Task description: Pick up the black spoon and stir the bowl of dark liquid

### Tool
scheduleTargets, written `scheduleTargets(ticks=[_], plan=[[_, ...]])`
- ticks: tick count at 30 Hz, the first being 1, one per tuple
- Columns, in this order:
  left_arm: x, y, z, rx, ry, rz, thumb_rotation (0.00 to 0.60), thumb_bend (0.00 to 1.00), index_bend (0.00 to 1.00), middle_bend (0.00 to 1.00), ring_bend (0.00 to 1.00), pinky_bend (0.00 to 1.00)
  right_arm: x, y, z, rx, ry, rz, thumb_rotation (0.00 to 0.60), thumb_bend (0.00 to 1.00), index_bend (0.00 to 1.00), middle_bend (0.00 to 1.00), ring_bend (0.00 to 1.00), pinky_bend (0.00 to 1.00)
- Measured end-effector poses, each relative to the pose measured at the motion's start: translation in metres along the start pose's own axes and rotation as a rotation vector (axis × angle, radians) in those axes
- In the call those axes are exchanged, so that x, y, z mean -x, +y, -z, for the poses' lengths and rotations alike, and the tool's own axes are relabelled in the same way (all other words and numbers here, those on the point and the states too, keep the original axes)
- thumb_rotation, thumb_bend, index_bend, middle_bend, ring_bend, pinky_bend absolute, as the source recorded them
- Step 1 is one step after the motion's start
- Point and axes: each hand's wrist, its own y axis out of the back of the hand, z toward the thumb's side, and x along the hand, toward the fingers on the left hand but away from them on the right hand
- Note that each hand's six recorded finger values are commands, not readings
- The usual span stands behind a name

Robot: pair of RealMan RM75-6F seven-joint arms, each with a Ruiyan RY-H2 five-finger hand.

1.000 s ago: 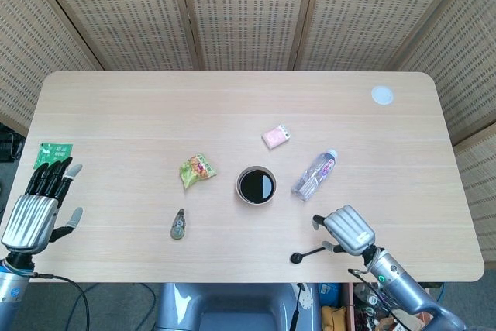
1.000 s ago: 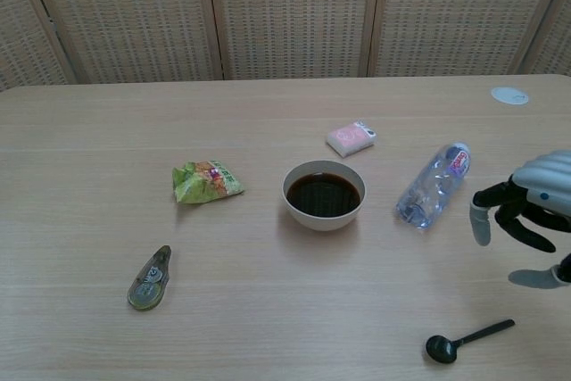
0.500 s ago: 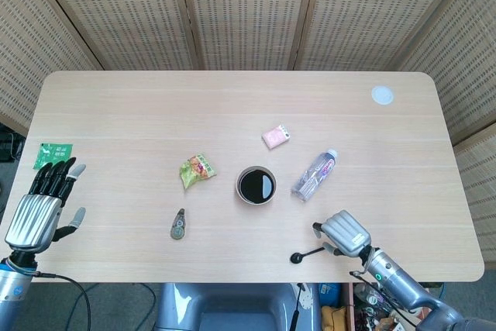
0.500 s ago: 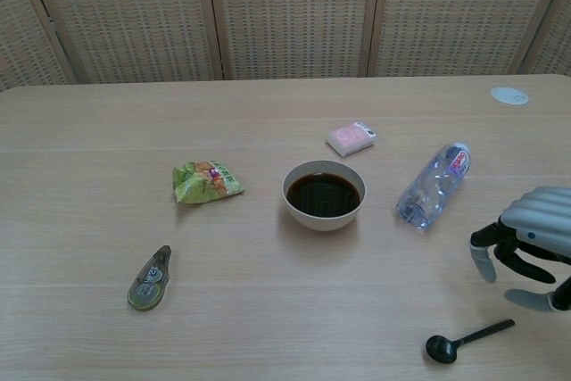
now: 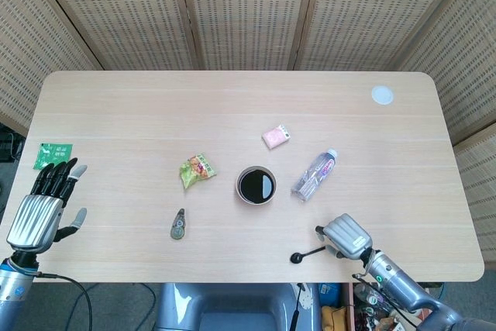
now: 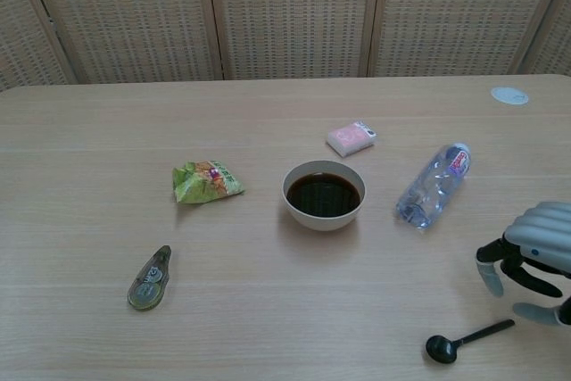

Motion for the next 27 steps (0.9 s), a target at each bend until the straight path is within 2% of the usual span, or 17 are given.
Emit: scheduleTargets(ticks=[27], plan=[[0.004,-0.001,0.002,0.010,0.006,0.002,0.600,0.41,0.00,0.00,0.00,0.00,0.005,-0.019,-0.006,-0.047,-0.003,-0.026,0.600,0.52,0.55,0.88,0.91,0.99]])
